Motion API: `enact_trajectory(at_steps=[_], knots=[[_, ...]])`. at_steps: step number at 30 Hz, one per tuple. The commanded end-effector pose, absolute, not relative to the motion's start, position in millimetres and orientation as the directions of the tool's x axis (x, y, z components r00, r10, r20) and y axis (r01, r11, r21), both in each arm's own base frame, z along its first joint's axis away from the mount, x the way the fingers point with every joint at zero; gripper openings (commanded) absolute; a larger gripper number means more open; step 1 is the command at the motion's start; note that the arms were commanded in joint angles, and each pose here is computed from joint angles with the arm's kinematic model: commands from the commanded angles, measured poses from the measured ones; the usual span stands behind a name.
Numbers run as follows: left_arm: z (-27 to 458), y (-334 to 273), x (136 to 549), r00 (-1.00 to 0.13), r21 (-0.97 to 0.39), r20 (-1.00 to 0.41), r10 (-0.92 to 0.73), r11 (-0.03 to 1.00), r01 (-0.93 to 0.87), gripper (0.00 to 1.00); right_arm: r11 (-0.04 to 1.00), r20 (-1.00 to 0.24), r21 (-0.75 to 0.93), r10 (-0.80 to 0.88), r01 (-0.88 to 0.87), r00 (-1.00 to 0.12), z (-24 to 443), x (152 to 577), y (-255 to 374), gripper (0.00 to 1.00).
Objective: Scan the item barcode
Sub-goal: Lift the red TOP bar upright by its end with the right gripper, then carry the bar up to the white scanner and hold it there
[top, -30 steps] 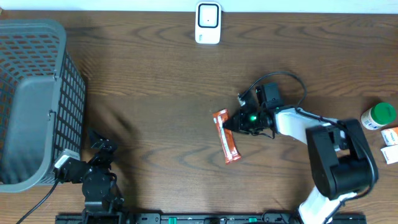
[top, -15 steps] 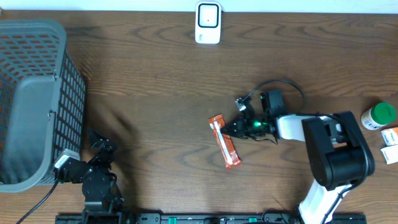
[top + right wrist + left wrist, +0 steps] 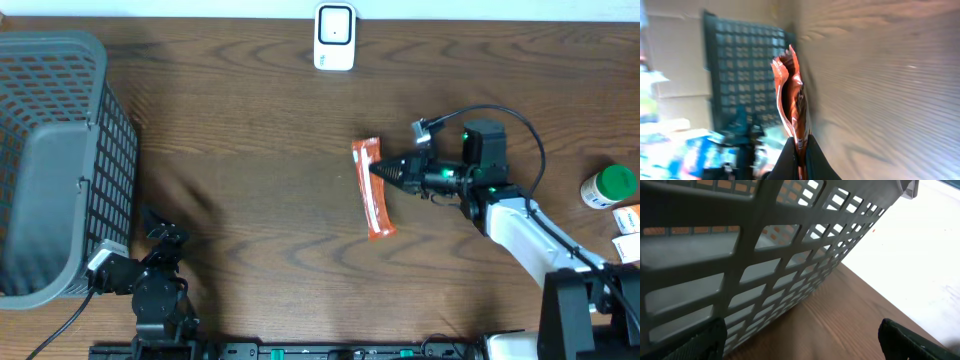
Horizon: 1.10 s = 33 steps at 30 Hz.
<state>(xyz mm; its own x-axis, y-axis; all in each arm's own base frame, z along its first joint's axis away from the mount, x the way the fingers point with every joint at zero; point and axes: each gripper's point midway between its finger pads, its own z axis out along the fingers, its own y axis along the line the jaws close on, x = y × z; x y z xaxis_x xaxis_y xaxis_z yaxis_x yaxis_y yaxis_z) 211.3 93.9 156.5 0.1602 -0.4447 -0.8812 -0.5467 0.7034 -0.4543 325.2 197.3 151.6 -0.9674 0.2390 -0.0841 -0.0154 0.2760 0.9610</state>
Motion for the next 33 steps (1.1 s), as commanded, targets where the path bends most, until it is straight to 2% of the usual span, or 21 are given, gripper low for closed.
enact_trajectory(at_steps=[1,6,10,19,22,24,30,33], knots=[[145,97,209,0.138,-0.431,-0.889,-0.437,0.695,-0.575,0.97,0.159,0.112,0.975,0.242,0.153,-0.964,176,322,202,0.02],[145,97,209,0.138,-0.431,-0.889,-0.438,0.695,-0.575,0.97,0.088,0.24,0.96,0.227,0.265,-0.944,190,321,205,0.01],[145,97,209,0.138,-0.431,-0.889,-0.438,0.695,-0.576,0.97,0.063,0.274,0.953,0.227,0.295,-0.934,197,323,206,0.02],[145,97,209,0.138,-0.431,-0.889,-0.438,0.695,-0.576,0.97,0.034,0.229,0.97,0.224,0.242,-0.947,212,327,207,0.02],[145,97,209,0.138,-0.431,-0.889,-0.438,0.695,-0.576,0.97,0.038,0.049,0.998,0.224,0.059,-0.973,226,330,212,0.01],[145,97,209,0.138,-0.431,-0.889,-0.437,0.695,-0.575,0.97,0.059,-0.148,0.989,0.246,-0.137,-0.958,238,336,212,0.01],[145,97,209,0.138,-0.431,-0.889,-0.438,0.695,-0.576,0.97,0.141,-0.351,0.936,0.31,-0.322,-0.884,242,356,209,0.02],[145,97,209,0.138,-0.431,-0.889,-0.437,0.695,-0.576,0.97,0.209,-0.44,0.898,0.394,-0.388,-0.807,255,379,202,0.02]])
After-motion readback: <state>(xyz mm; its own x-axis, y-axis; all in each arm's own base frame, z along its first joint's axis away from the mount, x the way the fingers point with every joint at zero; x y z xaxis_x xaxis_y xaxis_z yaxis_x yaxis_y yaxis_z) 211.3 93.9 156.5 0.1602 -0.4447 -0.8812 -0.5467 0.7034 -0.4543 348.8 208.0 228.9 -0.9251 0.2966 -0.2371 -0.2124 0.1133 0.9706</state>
